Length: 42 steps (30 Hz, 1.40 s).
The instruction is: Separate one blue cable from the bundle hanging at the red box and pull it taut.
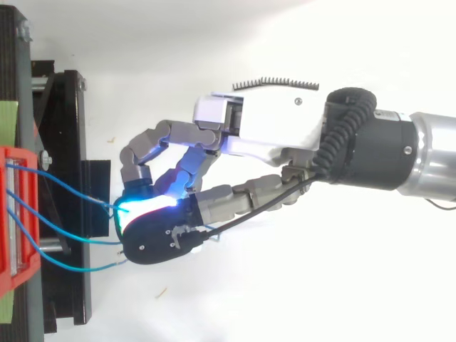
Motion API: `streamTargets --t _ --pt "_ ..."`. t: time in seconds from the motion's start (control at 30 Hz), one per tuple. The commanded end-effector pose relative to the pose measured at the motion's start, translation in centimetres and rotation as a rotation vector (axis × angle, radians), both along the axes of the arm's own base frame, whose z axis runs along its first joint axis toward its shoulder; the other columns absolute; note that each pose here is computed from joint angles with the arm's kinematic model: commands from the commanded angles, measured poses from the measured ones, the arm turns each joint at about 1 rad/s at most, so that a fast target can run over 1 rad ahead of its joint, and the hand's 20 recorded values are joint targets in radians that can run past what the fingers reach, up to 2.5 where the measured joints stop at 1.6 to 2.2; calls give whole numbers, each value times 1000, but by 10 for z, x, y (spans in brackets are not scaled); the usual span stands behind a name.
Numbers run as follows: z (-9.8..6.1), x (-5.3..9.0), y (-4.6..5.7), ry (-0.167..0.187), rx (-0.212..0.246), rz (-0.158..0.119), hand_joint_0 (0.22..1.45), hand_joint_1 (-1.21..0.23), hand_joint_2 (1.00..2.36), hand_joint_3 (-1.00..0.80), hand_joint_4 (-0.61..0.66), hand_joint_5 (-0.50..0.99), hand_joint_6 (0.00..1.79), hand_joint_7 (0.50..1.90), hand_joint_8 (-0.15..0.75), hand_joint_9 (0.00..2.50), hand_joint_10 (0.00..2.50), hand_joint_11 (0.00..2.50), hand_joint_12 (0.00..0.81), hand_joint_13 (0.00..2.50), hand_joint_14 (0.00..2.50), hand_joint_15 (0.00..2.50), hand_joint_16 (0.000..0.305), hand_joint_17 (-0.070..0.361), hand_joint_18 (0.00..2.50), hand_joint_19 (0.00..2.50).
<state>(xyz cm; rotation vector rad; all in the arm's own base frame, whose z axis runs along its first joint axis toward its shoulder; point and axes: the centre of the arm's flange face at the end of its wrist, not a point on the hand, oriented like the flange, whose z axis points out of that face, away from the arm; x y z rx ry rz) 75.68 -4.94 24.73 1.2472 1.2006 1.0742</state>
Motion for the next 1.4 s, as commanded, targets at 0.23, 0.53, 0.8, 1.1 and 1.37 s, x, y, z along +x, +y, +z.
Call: streamTargets --t 0.23,0.53,0.8,1.1,1.37 --pt "1 -1 4 5 -4 -19 699 -697 1029 -143 132 -216 860 1171 405 1206 15 1449 421 1002 25 954 48 108 999 754" --pt "1 -1 7 6 -7 -14 735 -702 1025 -210 155 -233 871 1105 400 1206 8 1858 422 1048 21 1161 49 110 985 758" --pt "2 1 10 -7 -24 -2 735 -691 1021 -248 173 -235 871 1057 389 1104 787 1676 407 1136 426 1572 49 110 1088 1040" --pt "1 0 10 2 -26 -4 734 -693 1020 -261 156 -234 869 1039 394 1083 1145 1618 414 1019 1155 1475 50 111 1155 1199" --pt "1 0 10 4 -29 -7 733 -709 1021 -235 137 -231 867 1053 391 1086 1151 1619 418 1010 1194 1498 49 111 1154 1207"
